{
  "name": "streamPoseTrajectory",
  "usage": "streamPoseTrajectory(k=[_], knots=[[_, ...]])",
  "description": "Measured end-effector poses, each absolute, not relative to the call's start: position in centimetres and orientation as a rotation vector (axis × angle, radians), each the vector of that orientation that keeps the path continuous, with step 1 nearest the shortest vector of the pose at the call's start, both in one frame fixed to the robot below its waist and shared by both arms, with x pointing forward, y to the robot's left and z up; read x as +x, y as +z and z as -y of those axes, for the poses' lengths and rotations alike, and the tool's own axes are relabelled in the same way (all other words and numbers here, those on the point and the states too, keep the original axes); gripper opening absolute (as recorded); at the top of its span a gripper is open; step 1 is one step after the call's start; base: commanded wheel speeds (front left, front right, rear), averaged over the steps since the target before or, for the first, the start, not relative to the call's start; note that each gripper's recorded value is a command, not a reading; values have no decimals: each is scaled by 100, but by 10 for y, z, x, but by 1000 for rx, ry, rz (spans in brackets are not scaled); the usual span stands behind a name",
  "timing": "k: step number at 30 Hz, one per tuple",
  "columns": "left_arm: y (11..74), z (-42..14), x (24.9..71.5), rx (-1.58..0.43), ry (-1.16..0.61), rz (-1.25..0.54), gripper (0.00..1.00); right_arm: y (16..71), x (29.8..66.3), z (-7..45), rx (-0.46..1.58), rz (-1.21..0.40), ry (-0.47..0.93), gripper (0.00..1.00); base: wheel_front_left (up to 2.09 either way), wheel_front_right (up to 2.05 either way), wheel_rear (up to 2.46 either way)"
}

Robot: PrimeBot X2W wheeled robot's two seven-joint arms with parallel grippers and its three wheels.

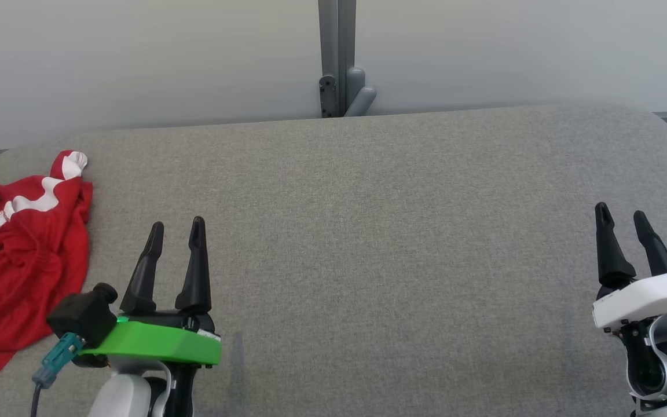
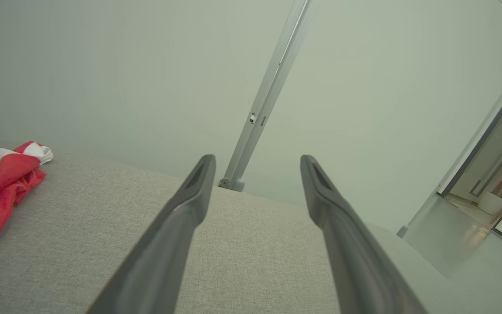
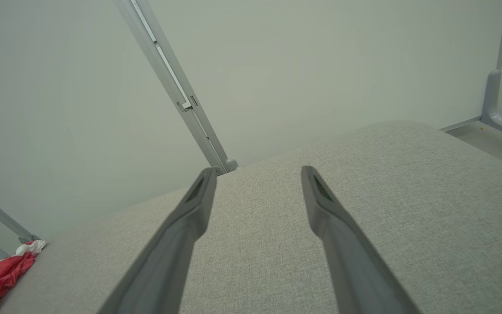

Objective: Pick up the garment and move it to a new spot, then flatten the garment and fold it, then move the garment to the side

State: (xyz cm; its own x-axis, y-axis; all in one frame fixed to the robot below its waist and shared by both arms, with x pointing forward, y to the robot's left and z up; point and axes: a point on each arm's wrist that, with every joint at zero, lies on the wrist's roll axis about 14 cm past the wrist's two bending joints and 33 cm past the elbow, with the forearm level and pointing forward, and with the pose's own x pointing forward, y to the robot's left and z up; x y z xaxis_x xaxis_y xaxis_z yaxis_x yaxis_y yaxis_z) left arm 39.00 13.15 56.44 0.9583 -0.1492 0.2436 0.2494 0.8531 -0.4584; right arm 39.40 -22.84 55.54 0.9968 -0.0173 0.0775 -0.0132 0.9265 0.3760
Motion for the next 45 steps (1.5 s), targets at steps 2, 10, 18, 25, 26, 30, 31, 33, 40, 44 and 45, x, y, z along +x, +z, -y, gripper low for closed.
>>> streamPoseTrajectory(k=[2, 10, 18, 25, 26, 30, 31, 33, 40, 44, 45], knots=[[562, -132, 391, -486, -210, 196, 100, 556, 394, 227, 358, 86, 0, 100, 0, 0, 0], [551, -131, 396, -374, -207, 166, 100, 556, 393, 219, 259, 103, 12, 100, 0, 0, 0], [543, -132, 398, -294, -204, 142, 100, 550, 392, 212, 194, 103, 21, 100, 0, 0, 0], [535, -137, 399, -236, -182, 116, 100, 543, 392, 207, 157, 97, 27, 100, 0, 0, 0], [535, -138, 400, -229, -179, 116, 100, 542, 392, 206, 150, 96, 27, 100, 0, 0, 0], [532, -141, 400, -209, -169, 109, 100, 539, 392, 205, 137, 96, 27, 100, 0, 0, 0], [531, -141, 400, -200, -166, 106, 100, 538, 392, 205, 134, 97, 26, 100, 0, 0, 0], [529, -142, 400, -184, -164, 100, 100, 535, 391, 205, 140, 91, 23, 100, 0, 0, 0], [523, -145, 400, -157, -149, 77, 100, 528, 391, 201, 143, 78, 25, 100, 0, 0, 0], [519, -146, 400, -140, -147, 65, 100, 528, 390, 200, 132, 80, 28, 100, 0, 0, 0], [519, -146, 400, -133, -145, 63, 100, 527, 390, 200, 128, 78, 28, 100, 0, 0, 0]])
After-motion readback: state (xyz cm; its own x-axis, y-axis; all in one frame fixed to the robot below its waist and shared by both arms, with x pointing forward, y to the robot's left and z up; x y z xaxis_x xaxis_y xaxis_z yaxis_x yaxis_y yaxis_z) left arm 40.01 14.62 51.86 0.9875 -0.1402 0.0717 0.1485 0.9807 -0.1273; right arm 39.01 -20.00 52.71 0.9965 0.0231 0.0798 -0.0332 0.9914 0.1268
